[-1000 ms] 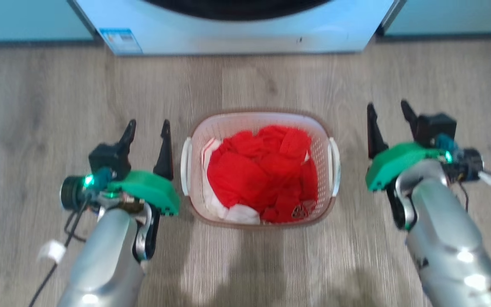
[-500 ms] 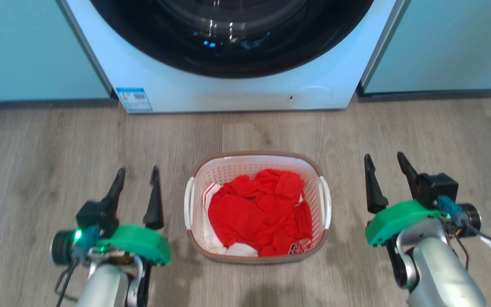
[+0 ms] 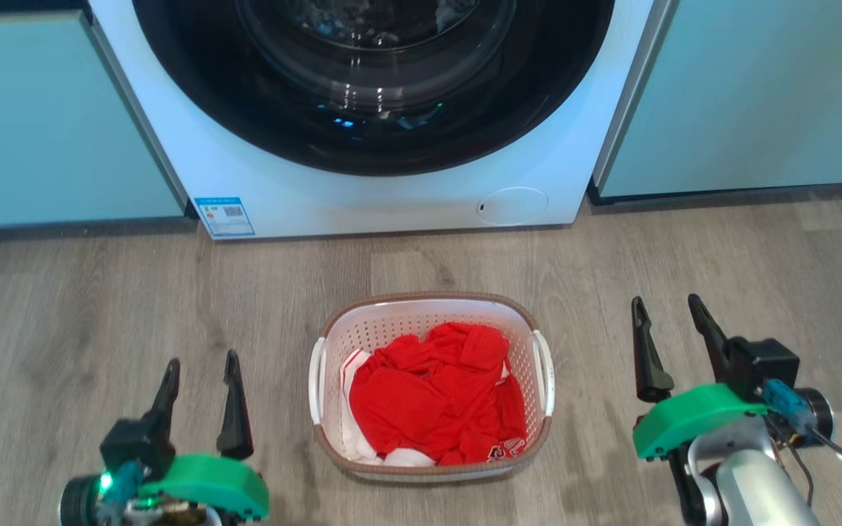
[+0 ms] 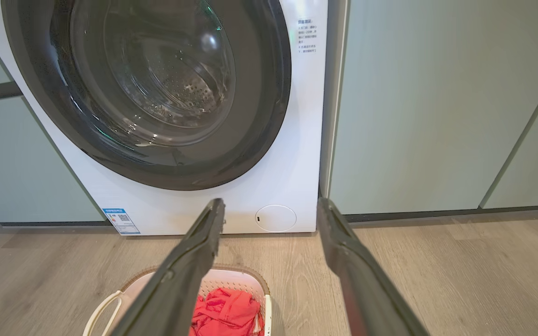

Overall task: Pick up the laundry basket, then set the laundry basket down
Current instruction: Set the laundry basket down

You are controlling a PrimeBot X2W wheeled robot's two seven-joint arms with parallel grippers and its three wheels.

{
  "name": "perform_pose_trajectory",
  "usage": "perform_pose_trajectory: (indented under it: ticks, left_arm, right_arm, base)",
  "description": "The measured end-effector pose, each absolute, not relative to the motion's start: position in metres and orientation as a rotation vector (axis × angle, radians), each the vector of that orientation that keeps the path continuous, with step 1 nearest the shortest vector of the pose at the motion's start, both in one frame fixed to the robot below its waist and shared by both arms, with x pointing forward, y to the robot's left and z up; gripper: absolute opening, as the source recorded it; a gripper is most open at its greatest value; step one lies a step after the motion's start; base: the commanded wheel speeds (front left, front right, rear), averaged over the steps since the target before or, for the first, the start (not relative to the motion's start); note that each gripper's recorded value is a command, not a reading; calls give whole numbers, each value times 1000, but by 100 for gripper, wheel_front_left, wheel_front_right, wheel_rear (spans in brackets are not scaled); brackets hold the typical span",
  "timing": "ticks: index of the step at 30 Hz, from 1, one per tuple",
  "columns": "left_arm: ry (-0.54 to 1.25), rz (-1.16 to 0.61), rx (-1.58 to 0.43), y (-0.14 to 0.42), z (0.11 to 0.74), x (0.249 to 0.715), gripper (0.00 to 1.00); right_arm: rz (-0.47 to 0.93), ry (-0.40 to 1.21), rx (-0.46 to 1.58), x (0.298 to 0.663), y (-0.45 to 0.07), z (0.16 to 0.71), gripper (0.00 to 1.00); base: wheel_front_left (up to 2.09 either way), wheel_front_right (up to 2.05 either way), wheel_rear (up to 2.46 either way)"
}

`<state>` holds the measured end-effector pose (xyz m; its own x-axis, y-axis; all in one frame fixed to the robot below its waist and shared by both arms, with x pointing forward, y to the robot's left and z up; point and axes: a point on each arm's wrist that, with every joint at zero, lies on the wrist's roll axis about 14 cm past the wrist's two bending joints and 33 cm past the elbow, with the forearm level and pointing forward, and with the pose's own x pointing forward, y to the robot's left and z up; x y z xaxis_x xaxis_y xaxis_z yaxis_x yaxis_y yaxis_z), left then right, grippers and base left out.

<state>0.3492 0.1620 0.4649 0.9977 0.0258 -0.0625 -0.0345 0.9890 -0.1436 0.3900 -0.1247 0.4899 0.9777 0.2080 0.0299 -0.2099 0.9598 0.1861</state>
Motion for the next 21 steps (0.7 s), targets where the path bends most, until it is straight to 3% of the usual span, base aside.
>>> perform_pose_trajectory:
  ticks: [21]
  left_arm:
    - [31, 29, -151, 161, 474, 326, 100]
  right_arm:
    - [177, -48, 195, 365, -136, 501, 100]
  base:
    - [0, 0, 0]
